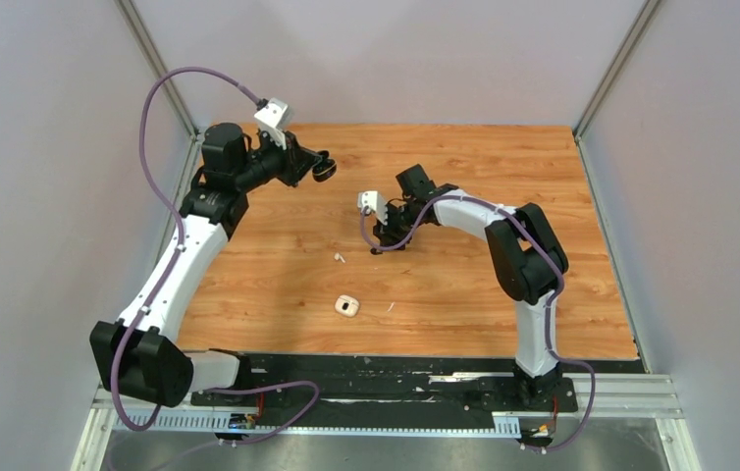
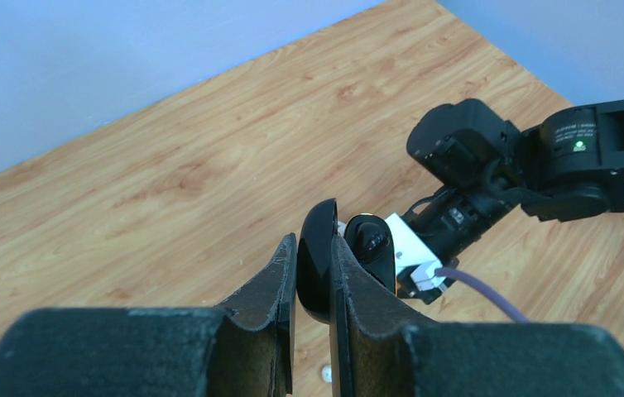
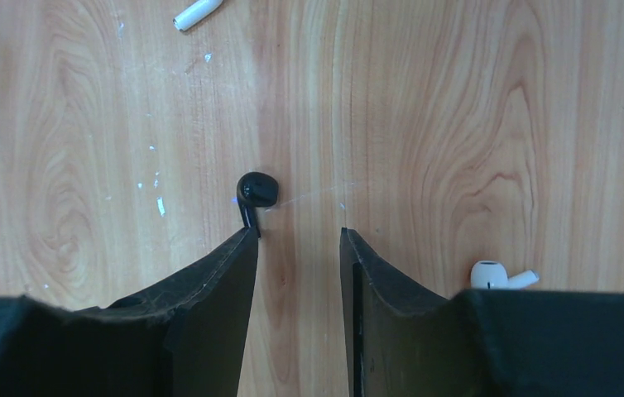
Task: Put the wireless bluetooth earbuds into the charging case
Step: Pick up the earbud from the center of the board.
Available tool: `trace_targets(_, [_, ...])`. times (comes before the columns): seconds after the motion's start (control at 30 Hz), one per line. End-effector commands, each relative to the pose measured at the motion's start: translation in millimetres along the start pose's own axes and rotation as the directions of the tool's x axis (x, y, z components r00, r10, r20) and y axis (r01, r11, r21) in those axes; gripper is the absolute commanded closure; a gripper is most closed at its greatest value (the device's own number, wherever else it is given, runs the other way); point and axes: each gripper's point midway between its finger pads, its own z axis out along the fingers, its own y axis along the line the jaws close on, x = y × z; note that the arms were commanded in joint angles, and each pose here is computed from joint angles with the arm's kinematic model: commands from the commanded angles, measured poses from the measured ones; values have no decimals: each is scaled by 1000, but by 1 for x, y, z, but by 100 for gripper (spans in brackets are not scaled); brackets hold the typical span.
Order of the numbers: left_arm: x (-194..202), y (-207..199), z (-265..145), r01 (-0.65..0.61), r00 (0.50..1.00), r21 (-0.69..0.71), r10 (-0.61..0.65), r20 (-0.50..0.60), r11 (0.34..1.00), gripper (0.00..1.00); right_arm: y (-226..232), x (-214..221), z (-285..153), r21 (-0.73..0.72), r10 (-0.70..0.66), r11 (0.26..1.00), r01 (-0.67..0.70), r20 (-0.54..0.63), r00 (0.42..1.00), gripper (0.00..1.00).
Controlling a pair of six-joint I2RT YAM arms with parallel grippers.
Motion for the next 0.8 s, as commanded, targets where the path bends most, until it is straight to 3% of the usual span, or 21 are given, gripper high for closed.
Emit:
trace_targets(0.0, [-16, -5, -16, -4, 999, -16, 5, 40, 1000, 100, -17, -12, 3, 39, -111, 993, 111, -8, 994, 59])
trace_targets(0.43, [-15, -4, -24, -1, 999, -34, 3, 51, 999, 100, 27, -8, 21, -40, -189, 982, 187, -50, 981, 59])
trace_targets(0.77, [-10, -7, -30, -1, 999, -35, 3, 43, 999, 100, 22, -10, 22, -27, -156, 988, 155, -52, 986, 63])
